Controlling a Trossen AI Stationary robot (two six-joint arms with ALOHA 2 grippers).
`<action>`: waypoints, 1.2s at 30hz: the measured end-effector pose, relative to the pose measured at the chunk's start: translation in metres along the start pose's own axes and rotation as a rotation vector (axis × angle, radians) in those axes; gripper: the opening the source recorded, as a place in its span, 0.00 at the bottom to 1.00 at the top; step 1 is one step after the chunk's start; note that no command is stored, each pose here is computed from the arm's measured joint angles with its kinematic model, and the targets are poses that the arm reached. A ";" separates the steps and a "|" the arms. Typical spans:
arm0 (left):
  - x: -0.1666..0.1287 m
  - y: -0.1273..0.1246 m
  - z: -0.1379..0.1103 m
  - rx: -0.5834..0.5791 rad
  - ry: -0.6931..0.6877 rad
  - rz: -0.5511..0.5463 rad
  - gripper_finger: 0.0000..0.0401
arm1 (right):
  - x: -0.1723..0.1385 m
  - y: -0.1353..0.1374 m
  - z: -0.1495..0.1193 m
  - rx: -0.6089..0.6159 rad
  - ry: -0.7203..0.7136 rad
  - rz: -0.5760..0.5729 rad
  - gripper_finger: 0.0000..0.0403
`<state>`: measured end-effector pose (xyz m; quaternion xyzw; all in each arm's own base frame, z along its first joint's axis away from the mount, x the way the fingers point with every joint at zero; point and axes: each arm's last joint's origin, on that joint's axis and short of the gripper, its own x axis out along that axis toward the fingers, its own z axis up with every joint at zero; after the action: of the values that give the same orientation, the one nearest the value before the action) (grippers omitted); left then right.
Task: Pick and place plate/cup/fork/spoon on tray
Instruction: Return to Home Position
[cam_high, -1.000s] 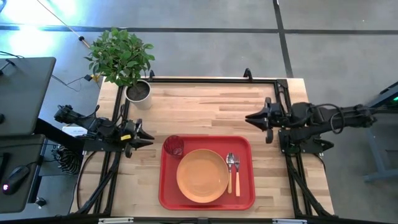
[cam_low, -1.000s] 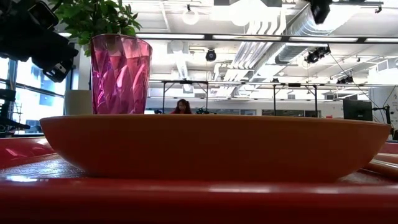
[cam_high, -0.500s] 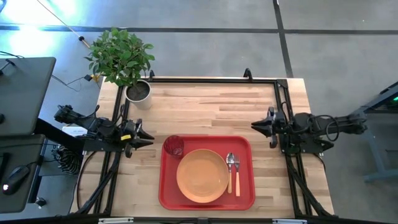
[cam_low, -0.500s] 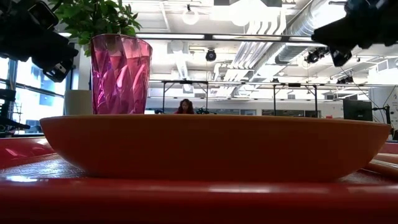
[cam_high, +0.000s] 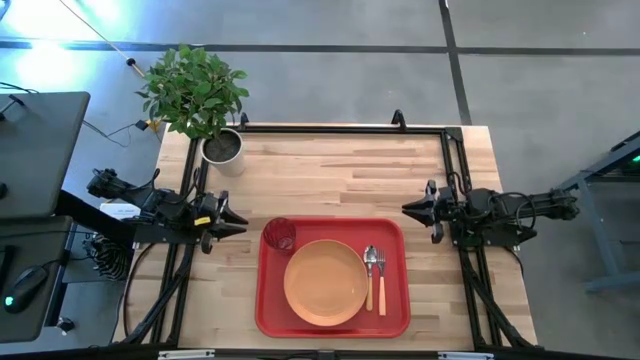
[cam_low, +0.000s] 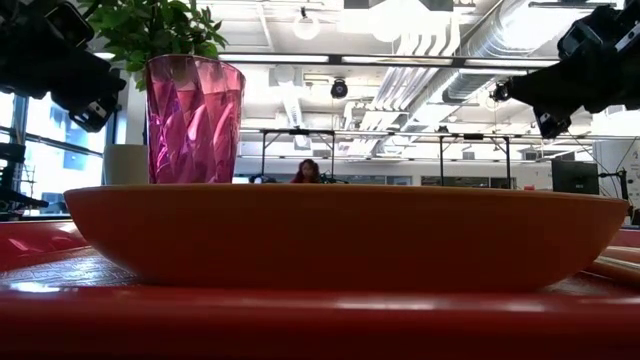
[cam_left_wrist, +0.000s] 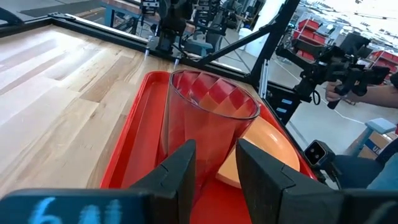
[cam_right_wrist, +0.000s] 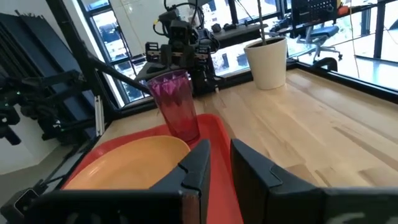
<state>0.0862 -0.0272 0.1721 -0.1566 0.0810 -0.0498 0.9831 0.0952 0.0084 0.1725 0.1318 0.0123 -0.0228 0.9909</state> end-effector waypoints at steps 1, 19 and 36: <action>0.000 0.000 0.000 0.000 0.000 0.001 0.26 | 0.000 0.000 0.000 0.000 0.002 -0.001 0.13; 0.000 0.000 0.000 0.000 0.001 0.001 0.26 | 0.000 0.000 -0.001 0.036 0.009 0.000 0.13; 0.000 0.000 0.000 0.000 0.001 0.001 0.26 | 0.000 0.000 -0.001 0.035 0.011 -0.001 0.13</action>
<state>0.0863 -0.0272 0.1722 -0.1564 0.0813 -0.0494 0.9831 0.0953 0.0084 0.1716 0.1491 0.0173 -0.0227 0.9884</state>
